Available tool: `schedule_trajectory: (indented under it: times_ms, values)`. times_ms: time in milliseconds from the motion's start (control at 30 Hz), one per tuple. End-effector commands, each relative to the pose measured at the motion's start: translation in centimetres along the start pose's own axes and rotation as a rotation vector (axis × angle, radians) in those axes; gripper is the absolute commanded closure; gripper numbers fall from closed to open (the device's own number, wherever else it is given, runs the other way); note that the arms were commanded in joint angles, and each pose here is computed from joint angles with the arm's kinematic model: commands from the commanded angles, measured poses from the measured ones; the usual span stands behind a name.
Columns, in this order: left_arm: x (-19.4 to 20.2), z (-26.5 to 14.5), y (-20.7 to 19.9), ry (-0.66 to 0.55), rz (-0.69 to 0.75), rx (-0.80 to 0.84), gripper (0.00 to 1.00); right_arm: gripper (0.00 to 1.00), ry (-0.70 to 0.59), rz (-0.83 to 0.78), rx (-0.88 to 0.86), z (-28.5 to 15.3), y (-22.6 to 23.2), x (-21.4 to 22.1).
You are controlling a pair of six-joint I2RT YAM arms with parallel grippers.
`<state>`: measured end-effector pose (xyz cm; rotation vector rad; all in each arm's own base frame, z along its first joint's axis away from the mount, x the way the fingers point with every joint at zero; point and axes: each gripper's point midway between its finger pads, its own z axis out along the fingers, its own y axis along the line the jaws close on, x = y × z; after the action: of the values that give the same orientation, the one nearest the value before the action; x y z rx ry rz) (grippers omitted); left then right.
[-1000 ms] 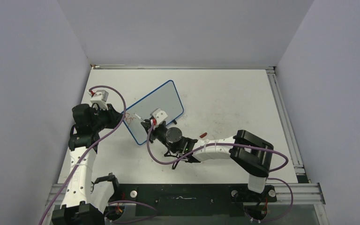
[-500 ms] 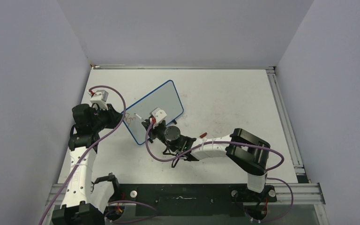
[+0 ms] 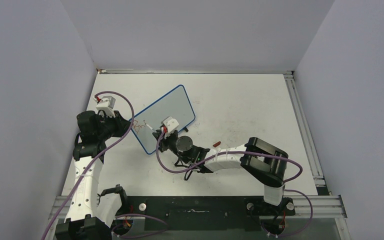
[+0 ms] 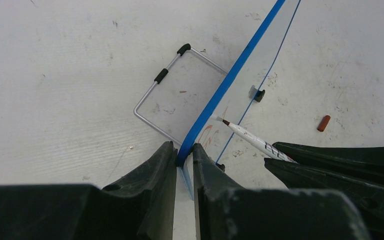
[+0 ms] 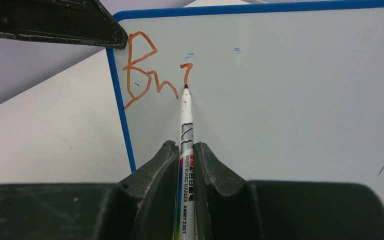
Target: Write a sentence on the whiteboard
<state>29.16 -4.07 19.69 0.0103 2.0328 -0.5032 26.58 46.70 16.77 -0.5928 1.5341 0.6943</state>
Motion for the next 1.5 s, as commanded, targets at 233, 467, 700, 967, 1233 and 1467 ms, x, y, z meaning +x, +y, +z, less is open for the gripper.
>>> schedule_trajectory:
  times_ms: [233,467,700,967,1233,1467]
  values:
    - [0.0,-0.2,-0.1,0.006,0.002,-0.003,1.00,0.95,0.025,0.003,-0.001,-0.5,0.3,1.1]
    - [0.1,-0.2,-0.1,0.007,0.001,-0.004,1.00,0.95,0.015,-0.006,-0.001,-0.9,0.6,0.6]
    - [0.1,-0.2,-0.1,0.007,0.001,-0.003,1.00,0.95,-0.074,0.012,0.000,-1.6,0.6,-3.2]
    - [0.1,-0.2,-0.1,0.008,0.001,-0.001,1.00,0.95,-0.134,-0.006,0.013,-0.5,0.3,-5.7]
    - [0.1,-0.2,-0.1,0.006,0.002,0.000,1.00,0.95,-0.152,-0.010,0.007,0.8,0.2,-6.2]
    - [0.1,-0.2,-0.1,0.008,0.001,0.001,1.00,0.95,-0.146,-0.014,-0.001,1.5,0.4,-6.0]
